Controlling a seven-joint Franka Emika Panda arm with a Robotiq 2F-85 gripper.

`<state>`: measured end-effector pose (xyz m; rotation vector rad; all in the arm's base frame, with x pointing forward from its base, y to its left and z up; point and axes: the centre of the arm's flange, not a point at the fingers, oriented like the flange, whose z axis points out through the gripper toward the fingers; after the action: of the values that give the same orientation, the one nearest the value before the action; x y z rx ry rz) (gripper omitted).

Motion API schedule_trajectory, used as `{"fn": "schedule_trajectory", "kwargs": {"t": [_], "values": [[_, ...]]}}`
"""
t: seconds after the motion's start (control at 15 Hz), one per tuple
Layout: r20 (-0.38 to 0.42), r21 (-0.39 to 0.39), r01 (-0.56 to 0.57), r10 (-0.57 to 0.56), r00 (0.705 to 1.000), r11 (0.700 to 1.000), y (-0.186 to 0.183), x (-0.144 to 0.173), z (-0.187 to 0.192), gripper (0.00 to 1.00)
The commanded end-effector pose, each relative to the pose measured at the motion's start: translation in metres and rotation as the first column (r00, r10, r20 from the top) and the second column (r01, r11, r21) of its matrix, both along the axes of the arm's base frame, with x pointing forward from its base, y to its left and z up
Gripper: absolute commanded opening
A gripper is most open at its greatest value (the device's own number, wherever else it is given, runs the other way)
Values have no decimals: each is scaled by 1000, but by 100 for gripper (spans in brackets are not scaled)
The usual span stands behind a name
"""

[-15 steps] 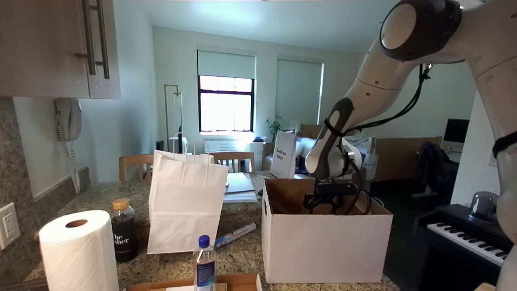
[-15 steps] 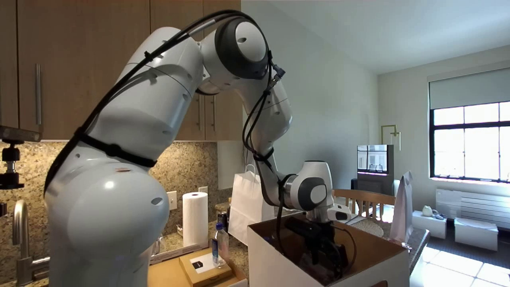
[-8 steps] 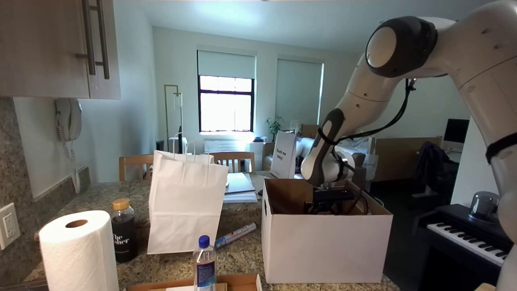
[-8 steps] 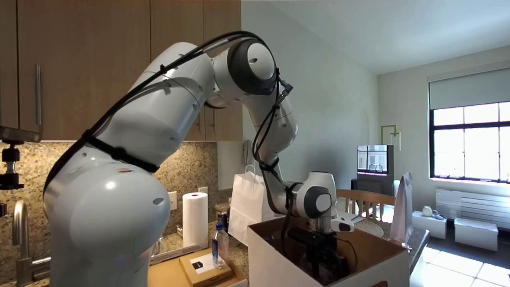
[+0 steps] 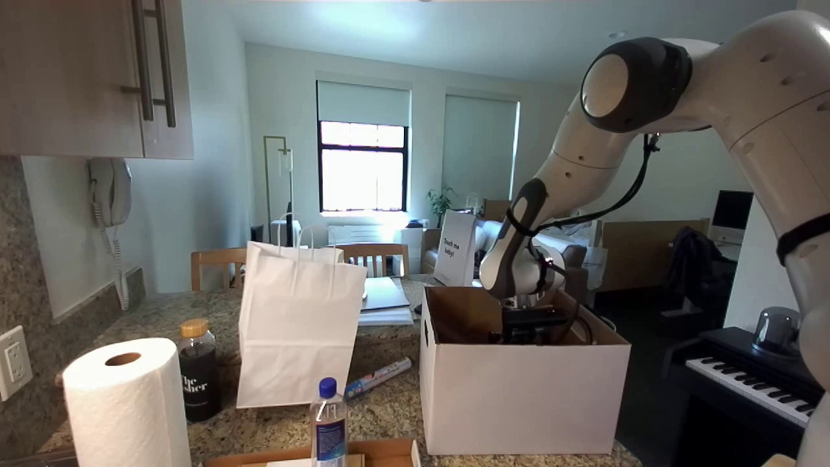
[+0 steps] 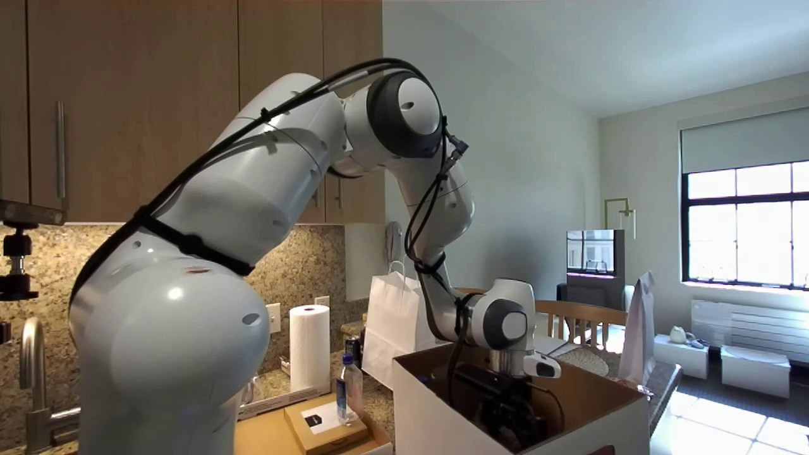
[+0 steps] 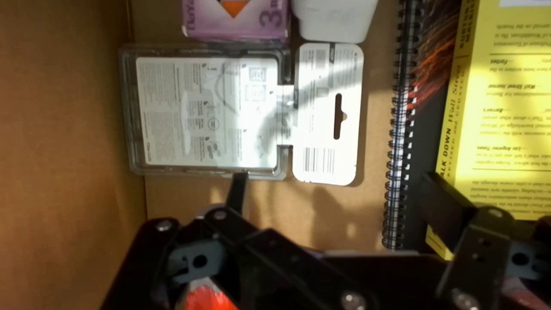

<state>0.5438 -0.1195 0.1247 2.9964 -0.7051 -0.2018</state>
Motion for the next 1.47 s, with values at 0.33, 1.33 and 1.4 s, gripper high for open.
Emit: {"fn": "schedule_trajectory", "kwargs": {"t": [0.33, 1.33, 1.4], "values": [[-37, 59, 211, -209, 977, 976, -27, -19, 18, 100], [-369, 34, 395, -356, 858, 918, -37, -23, 13, 100], [-374, 33, 399, -359, 855, 917, -37, -22, 14, 100]]}}
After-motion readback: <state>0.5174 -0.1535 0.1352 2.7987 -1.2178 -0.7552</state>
